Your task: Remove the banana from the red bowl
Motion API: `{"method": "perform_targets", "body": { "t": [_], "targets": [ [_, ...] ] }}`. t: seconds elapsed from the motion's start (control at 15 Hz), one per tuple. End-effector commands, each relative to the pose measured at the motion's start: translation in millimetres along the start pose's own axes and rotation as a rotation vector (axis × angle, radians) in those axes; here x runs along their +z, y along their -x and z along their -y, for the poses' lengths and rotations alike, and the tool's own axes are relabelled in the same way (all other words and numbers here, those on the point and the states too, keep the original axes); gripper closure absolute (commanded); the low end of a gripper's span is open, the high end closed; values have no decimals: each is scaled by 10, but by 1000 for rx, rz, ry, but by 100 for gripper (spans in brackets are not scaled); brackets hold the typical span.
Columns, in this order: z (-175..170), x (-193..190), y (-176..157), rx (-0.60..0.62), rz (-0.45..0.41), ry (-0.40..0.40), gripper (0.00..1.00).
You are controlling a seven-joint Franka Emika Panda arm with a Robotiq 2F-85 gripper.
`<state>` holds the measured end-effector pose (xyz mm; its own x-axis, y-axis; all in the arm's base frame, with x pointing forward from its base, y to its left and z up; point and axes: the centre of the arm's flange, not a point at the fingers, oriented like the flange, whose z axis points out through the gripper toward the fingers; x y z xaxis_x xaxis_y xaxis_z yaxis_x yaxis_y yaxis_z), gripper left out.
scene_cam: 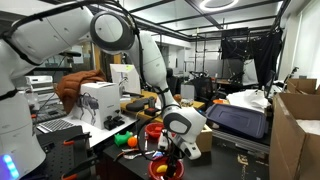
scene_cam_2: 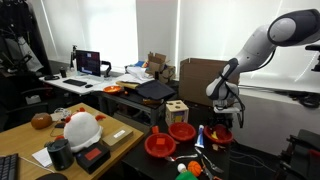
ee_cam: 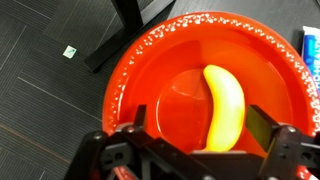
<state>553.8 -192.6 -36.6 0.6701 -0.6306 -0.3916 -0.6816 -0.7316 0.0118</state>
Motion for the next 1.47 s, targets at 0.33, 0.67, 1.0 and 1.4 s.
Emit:
{"method": "perform_targets", "body": {
  "t": [0.33,0.67,1.0,1.4],
  "targets": [
    [47,60,-57,8,17,-13,0],
    [42,48,-53,-8,21,-15,34],
    [30,30,-46,-4,18,-15,73],
    [-94,-315,84,-21,15,-25,93]
  ]
}}
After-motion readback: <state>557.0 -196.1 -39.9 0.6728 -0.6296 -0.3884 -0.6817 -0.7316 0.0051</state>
